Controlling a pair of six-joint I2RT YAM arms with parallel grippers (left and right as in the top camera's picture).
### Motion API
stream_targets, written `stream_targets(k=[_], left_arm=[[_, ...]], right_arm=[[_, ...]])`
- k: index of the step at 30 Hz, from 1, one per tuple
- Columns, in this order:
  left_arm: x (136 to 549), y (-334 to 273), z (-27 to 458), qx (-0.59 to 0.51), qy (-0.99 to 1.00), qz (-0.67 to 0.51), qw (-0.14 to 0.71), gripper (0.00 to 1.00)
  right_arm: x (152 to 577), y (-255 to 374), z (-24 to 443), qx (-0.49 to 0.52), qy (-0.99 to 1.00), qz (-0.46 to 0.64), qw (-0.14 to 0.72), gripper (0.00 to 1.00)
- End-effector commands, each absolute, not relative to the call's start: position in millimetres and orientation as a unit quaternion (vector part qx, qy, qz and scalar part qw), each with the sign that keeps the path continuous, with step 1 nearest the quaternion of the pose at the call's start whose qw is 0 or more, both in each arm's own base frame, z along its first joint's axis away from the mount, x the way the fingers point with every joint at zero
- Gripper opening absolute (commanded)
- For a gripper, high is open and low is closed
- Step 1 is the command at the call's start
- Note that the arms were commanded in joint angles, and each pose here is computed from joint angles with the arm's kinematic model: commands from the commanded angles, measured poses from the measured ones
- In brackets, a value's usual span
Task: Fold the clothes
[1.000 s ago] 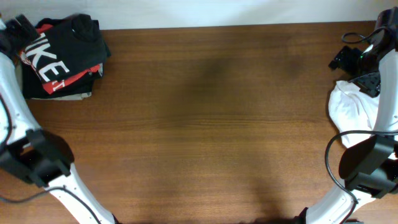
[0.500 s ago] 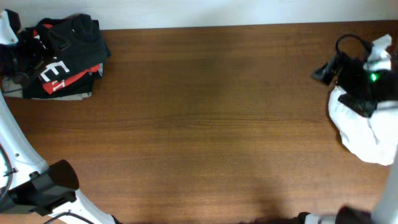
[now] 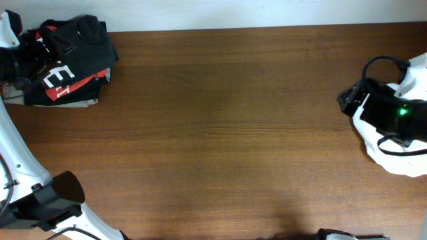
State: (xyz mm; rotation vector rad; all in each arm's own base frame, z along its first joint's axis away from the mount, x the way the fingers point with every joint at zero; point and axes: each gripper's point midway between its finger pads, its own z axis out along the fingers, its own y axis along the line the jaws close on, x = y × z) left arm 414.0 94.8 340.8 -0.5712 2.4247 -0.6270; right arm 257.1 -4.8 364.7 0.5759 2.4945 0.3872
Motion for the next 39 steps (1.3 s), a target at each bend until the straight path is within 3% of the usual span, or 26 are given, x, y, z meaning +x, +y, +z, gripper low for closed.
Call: stream_targets(k=[1, 4, 9, 12, 21, 23, 26, 39], left_arm=[[413.5, 93.4, 342.8, -0.21, 0.904, -0.239, 0.284, 0.99], [413.5, 93.4, 342.8, -0.21, 0.904, -0.239, 0.284, 0.99], [413.5, 93.4, 342.8, -0.21, 0.904, -0.239, 0.284, 0.99], [413.5, 93.4, 342.8, -0.21, 0.904, -0.239, 0.284, 0.99], [413.5, 93.2, 342.8, -0.21, 0.904, -0.239, 0.284, 0.99], [413.5, 93.4, 342.8, -0.21, 0.904, -0.239, 0.284, 0.99], [413.5, 93.4, 342.8, -0.21, 0.904, -0.239, 0.284, 0.99], [413.4, 93.4, 342.6, -0.21, 0.904, -0.239, 0.284, 0.99]], right_arm=[[241.7, 3.8, 392.3, 0.167, 0.899, 0.113, 0.389, 0.99], [221.4, 14.5, 376.1, 0.134, 0.864, 0.128, 0.468, 0.99], [217.0, 14.8, 267.4, 0.118, 0.809, 0.14, 0.559, 0.99], [222.3, 20.6, 225.8, 0.093, 0.751, 0.158, 0.634, 0.99], [240.7, 24.7, 221.4, 0.045, 0.635, 0.161, 0.754, 0.99], [242.4, 22.2, 213.0, 0.027, 0.65, 0.128, 0.749, 0.99], [245.1, 21.8, 162.0, 0.01, 0.725, 0.095, 0.682, 0.99], [244.8, 22.1, 159.0, 0.01, 0.729, 0.096, 0.677, 0.99]])
